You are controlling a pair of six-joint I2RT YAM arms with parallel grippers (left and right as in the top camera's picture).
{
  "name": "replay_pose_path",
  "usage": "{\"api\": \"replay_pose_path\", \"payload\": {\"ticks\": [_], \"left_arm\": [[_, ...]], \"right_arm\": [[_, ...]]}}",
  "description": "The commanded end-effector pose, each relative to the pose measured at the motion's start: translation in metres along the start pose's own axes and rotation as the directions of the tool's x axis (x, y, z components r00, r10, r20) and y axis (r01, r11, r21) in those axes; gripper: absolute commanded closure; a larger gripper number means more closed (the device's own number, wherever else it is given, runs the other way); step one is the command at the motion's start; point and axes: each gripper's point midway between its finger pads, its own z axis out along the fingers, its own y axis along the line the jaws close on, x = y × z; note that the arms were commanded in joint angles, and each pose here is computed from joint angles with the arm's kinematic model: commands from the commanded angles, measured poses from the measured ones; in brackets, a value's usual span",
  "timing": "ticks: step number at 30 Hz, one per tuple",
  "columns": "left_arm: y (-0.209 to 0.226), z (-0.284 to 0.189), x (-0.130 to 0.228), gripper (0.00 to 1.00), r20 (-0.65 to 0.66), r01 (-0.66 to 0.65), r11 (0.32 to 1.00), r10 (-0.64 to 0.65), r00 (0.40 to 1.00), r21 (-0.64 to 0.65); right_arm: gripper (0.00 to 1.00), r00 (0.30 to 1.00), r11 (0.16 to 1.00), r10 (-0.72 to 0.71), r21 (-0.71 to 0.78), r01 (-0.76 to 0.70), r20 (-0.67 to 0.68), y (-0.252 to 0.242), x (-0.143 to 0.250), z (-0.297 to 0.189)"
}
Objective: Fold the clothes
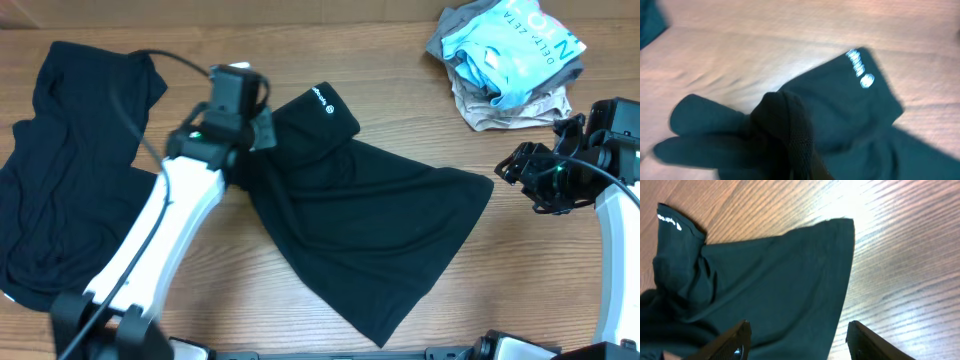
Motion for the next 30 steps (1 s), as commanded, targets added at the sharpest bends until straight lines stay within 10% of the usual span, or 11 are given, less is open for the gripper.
{"api": "replay_pose_path", "payload": {"ticks": [1, 5, 9, 19, 25, 30], "left_arm": [[-0.017, 0.037, -0.009, 0.8, 0.05, -0.011, 1.0, 0.011, 0.999, 0.001], [-0.019, 0.059, -0.012, 0.26, 0.071, -0.051, 0.999, 0.051, 0.996, -0.003], [-0.01, 0.046, -0.006, 0.0, 0.008, -0.107, 0.993, 0.107, 0.994, -0.041], [0.053, 0.037, 0.029, 0.04, -0.186, 0.072, 0.98, -0.107, 0.977, -0.186], [0.09, 0.045, 0.034, 0.45, -0.205, 0.29, 0.937, -0.328, 0.922, -0.196], [0.095, 0.049, 0.022, 0.57, -0.163, 0.31, 0.933, -0.34, 0.926, -0.183]], "right_arm": [[0.34, 0.999, 1.0, -0.022, -0.008, 0.022, 0.025, 0.005, -0.003, -0.008], [0.34, 1.0, 1.0, -0.022, 0.002, 0.022, 0.019, 0.003, -0.002, -0.007], [0.34, 0.999, 1.0, -0.022, 0.019, 0.022, 0.023, 0.0, -0.003, -0.007], [0.33, 0.998, 0.999, -0.052, 0.015, 0.052, 0.045, 0.001, -0.008, -0.007], [0.33, 0.997, 0.998, -0.056, 0.012, 0.055, 0.055, 0.002, -0.011, -0.007], [0.33, 0.997, 0.998, -0.057, 0.011, 0.057, 0.059, 0.002, -0.012, -0.007]]}}
